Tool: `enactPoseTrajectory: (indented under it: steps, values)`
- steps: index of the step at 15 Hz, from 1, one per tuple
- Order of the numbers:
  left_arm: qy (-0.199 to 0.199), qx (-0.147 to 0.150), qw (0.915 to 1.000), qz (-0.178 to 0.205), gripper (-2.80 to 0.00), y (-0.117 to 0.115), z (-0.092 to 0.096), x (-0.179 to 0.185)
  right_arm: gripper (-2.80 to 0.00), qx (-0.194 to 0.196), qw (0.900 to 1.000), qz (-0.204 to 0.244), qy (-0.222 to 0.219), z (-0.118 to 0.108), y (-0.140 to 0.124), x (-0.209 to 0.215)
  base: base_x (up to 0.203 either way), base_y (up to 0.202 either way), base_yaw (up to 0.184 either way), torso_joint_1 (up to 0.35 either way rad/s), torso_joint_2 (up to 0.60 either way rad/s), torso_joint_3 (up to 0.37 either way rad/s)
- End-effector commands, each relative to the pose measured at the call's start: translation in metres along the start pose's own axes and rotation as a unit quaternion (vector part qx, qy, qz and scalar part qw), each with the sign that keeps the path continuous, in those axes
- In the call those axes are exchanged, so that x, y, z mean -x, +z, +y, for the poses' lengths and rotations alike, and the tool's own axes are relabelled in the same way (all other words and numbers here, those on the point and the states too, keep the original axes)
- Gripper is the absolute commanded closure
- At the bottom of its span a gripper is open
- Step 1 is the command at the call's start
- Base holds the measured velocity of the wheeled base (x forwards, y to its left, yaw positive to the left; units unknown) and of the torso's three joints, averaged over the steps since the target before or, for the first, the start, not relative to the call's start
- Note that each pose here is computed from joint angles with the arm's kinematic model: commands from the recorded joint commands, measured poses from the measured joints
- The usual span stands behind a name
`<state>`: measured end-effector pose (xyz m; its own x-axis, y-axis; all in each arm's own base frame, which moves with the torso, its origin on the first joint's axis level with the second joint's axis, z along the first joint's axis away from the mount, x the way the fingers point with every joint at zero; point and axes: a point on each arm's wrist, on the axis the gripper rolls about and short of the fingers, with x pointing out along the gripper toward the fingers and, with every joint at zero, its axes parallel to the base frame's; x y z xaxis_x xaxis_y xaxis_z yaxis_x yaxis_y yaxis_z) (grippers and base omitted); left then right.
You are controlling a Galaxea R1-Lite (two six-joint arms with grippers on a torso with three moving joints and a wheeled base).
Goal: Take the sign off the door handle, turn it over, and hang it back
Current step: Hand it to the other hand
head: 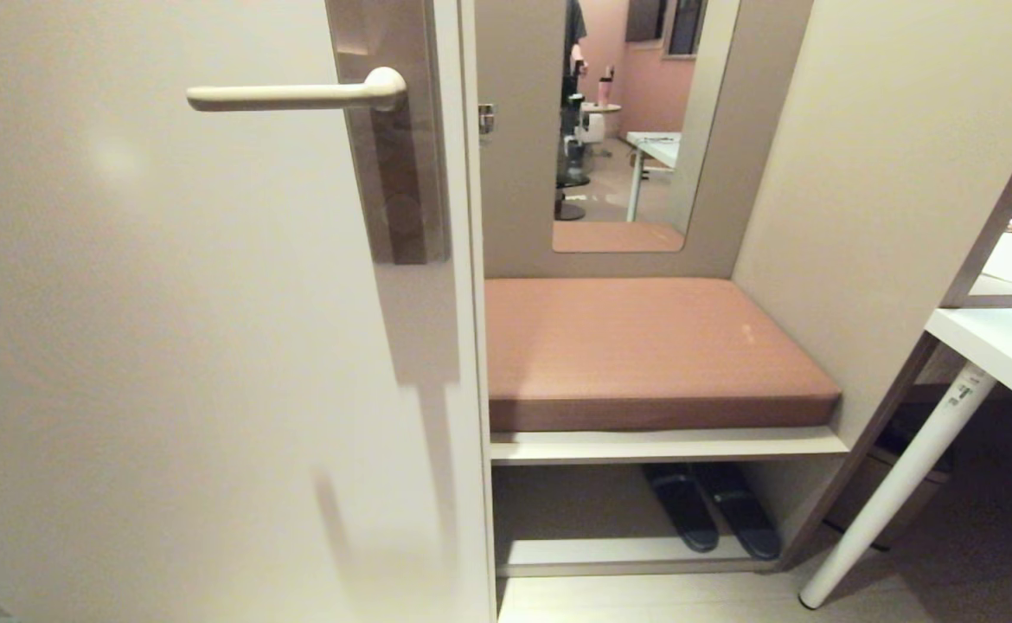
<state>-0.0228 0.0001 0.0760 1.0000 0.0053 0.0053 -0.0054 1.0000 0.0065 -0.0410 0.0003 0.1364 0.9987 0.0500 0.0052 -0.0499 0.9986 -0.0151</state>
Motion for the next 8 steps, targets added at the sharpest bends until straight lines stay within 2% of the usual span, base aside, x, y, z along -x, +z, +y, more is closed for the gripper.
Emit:
enactPoseTrajectory:
  steps: [1,4,5,7,8]
  values:
    - [0.0,0.0,1.0,0.001,0.0,0.0,0.0,0.0,0.0,-0.001,1.0,0.029,0.003,-0.001,0.015,-0.011,0.0,0.0,0.0,0.0,0.0,0.0]
    - [-0.002,-0.003,1.0,0.002,0.0,0.0,0.0,0.0,0.0,-0.002,0.999,0.047,0.006,-0.002,0.046,-0.034,0.0,0.0,0.0,0.0,0.0,0.0]
    - [-0.007,-0.012,0.9999,0.002,0.0,0.0,0.0,0.0,0.0,-0.002,0.999,0.048,0.008,-0.002,0.055,-0.039,0.0,0.0,0.0,0.0,0.0,0.0]
    - [-0.016,-0.051,0.9986,0.0,0.0,0.0,-0.001,0.0,0.0,-0.003,0.999,0.044,0.033,-0.001,0.063,-0.043,0.0,0.0,0.0,0.0,0.0,0.0]
    - [-0.022,-0.056,0.9982,-0.005,0.0,0.003,-0.001,0.001,0.0,-0.002,0.998,0.04,0.044,-0.001,0.066,-0.046,0.0,0.0,0.0,0.0,0.0,0.0]
